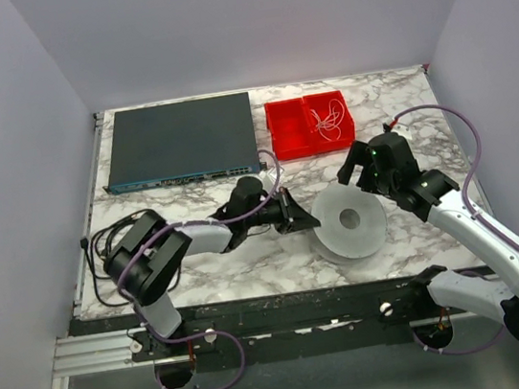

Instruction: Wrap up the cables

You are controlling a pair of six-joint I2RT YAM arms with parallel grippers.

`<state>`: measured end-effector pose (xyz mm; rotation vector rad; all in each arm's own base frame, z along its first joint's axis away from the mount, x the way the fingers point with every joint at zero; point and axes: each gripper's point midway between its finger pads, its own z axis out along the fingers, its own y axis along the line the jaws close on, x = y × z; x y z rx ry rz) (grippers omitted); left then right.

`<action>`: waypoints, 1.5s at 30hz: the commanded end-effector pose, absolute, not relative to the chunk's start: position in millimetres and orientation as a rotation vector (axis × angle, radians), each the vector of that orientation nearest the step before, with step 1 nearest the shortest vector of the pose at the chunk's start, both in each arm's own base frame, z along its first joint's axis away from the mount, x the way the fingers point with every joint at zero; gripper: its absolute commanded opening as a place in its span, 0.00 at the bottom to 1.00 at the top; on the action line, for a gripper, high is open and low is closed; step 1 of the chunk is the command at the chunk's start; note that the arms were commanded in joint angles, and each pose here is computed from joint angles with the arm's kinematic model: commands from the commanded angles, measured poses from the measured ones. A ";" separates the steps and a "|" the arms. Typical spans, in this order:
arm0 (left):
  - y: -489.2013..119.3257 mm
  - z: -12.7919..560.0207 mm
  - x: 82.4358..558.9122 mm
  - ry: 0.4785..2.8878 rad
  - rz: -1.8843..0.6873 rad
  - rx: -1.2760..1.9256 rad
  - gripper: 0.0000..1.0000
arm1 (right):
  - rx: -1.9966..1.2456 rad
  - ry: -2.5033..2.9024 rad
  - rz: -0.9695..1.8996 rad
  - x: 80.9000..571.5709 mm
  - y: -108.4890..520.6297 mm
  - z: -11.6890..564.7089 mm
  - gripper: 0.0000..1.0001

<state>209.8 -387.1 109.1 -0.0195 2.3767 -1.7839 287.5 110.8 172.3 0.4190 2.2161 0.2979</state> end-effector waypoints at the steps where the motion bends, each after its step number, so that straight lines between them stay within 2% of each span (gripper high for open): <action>1: -374.0 152.9 218.6 2.323 -1.535 0.149 0.00 | 0.404 2.224 0.250 280.9 103.3 176.5 1.00; 9: -285.2 228.4 238.3 2.317 -0.837 0.238 0.00 | 0.407 2.183 0.248 290.5 103.8 197.2 1.00; 13: -243.5 235.8 242.2 2.328 -0.585 0.183 0.00 | 0.405 2.190 0.272 298.2 111.4 194.0 1.00; 18: -206.7 216.5 247.2 2.361 -0.282 0.123 0.00 | 0.404 2.207 0.306 306.8 121.8 187.7 1.00; 26: -190.3 202.2 252.4 2.328 -0.078 0.041 0.00 | 0.399 2.222 0.311 311.3 126.1 179.7 1.00; 32: -201.6 194.6 246.8 2.348 -0.070 0.059 0.00 | 0.400 2.233 0.314 311.0 127.5 173.1 1.00; 34: -205.1 191.9 245.0 2.358 -0.079 0.060 0.07 | 0.399 2.233 0.318 311.4 128.2 172.6 1.00; 39: -210.8 189.4 241.7 2.369 -0.105 0.065 0.33 | 0.391 2.240 0.318 312.5 129.6 170.4 1.00; 45: -209.8 193.3 241.3 2.363 -0.106 0.067 0.47 | 0.385 2.241 0.319 315.2 131.4 169.9 1.00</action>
